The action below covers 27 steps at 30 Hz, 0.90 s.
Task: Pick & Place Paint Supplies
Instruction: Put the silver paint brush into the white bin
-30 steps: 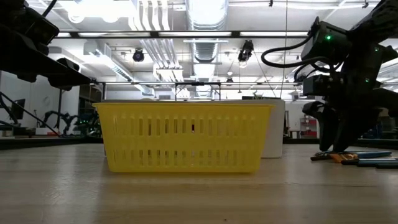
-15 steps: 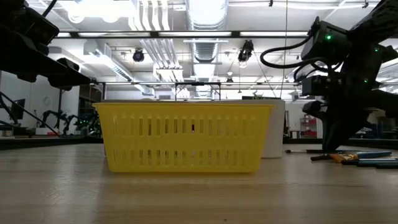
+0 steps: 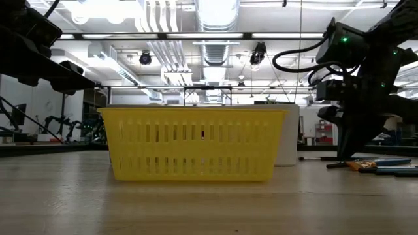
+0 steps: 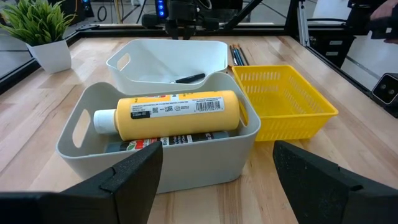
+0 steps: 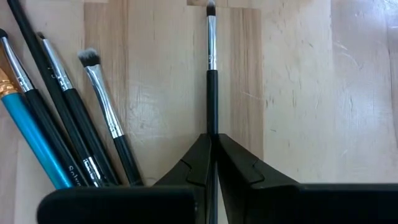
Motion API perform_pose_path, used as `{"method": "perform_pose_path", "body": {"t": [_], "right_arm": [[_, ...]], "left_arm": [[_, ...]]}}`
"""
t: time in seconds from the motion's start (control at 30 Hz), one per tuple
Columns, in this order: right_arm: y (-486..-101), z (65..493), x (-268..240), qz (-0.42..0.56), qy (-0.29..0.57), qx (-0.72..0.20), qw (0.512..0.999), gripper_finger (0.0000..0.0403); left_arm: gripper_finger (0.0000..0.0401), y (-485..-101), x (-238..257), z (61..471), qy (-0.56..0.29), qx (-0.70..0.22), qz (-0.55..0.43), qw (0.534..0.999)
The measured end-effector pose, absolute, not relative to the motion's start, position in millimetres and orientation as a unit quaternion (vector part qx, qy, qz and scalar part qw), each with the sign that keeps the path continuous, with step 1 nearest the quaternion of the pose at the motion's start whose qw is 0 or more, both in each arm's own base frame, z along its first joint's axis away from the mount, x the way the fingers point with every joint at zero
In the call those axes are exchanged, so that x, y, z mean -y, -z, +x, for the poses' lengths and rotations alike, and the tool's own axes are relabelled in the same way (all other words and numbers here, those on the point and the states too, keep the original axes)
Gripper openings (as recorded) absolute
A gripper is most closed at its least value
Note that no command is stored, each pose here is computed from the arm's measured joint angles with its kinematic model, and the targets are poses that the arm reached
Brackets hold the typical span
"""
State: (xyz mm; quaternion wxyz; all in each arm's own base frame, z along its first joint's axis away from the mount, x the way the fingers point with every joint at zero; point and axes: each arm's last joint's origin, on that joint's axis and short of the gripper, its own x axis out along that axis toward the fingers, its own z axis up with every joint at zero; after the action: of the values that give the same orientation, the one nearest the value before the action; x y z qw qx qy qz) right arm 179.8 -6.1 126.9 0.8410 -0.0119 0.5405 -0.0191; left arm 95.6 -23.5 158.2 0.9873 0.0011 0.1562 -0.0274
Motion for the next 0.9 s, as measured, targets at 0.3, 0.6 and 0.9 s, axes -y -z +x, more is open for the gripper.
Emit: {"method": "perform_pose_path", "body": {"t": [0.3,0.6,0.9], "right_arm": [[-140,179,8,0.056,0.085,-0.526,0.845,0.0015],[-182,178,8,0.177,0.15,-0.466,0.854,0.0015],[-236,179,8,0.391,0.22,-0.335,0.829,0.0015]], "left_arm": [[0.0306,-158,23,96,0.027,-0.156,0.001,0.987],[0.0306,-158,23,96,0.028,-0.156,0.001,0.987],[0.0306,-158,23,96,0.027,-0.156,0.001,0.987]]}}
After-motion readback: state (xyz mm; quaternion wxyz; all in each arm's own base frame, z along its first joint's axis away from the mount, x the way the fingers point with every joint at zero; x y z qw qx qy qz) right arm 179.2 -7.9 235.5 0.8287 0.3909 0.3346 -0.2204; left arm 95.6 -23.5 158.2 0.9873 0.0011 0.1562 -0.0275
